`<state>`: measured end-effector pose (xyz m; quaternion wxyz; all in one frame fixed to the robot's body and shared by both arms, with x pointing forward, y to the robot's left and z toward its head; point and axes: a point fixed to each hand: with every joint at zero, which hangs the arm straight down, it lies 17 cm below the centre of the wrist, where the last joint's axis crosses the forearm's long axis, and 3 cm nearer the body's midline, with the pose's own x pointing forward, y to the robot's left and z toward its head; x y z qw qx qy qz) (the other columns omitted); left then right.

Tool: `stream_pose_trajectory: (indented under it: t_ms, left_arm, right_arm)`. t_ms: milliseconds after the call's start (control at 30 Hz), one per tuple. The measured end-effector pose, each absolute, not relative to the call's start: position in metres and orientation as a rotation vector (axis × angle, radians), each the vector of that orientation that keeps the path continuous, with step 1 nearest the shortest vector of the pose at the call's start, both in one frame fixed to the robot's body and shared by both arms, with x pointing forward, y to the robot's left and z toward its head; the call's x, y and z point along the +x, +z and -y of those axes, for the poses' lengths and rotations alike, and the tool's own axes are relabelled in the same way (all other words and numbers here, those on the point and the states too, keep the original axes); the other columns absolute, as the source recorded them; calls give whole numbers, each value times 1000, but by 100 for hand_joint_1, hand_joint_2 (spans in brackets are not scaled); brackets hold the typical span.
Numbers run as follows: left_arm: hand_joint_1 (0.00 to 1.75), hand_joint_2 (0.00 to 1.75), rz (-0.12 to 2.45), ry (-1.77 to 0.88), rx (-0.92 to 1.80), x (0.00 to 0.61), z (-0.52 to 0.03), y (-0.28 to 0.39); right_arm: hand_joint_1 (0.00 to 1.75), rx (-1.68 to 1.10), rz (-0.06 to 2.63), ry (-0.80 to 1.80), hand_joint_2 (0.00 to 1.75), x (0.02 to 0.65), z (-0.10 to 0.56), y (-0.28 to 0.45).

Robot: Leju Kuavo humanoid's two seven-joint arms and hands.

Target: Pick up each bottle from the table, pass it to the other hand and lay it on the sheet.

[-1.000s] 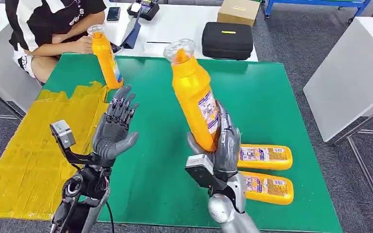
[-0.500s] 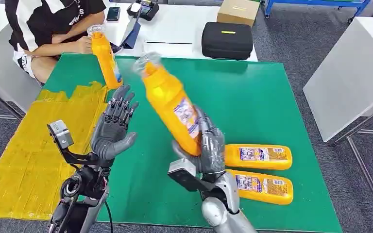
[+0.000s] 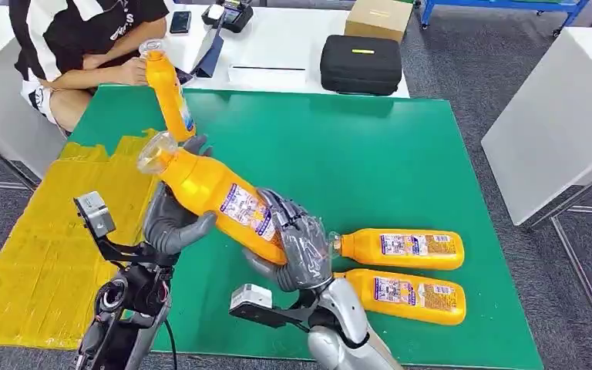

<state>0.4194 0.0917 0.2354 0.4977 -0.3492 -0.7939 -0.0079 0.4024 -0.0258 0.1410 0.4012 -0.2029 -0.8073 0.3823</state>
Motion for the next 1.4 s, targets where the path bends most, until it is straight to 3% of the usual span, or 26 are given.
stream_pose_trajectory:
  t_ms: [467, 867, 900, 933, 967, 1000, 1400]
  left_arm:
    - [0, 175, 1915, -30, -868, 417, -90, 236]
    - [0, 175, 1915, -29, -863, 418, -92, 235]
    - [10, 175, 1915, -28, -863, 418, -92, 235]
    - [68, 175, 1915, -28, -863, 418, -92, 235]
    - [157, 175, 1915, -28, -863, 418, -93, 235]
    - [173, 175, 1915, -26, -864, 418, -93, 235]
    - [175, 175, 1916, -19, -869, 418, -93, 236]
  right_arm:
    - [175, -734, 2051, 1098, 175, 407, 29, 142]
    - [175, -736, 2040, 1133, 175, 405, 27, 135]
    - [175, -736, 2040, 1134, 175, 405, 27, 135]
    - [175, -734, 2038, 1135, 175, 405, 27, 134]
    - [175, -731, 2036, 1138, 175, 405, 27, 133]
    - [175, -728, 2035, 1138, 175, 405, 27, 133]
    - [175, -709, 2034, 1138, 175, 405, 26, 132]
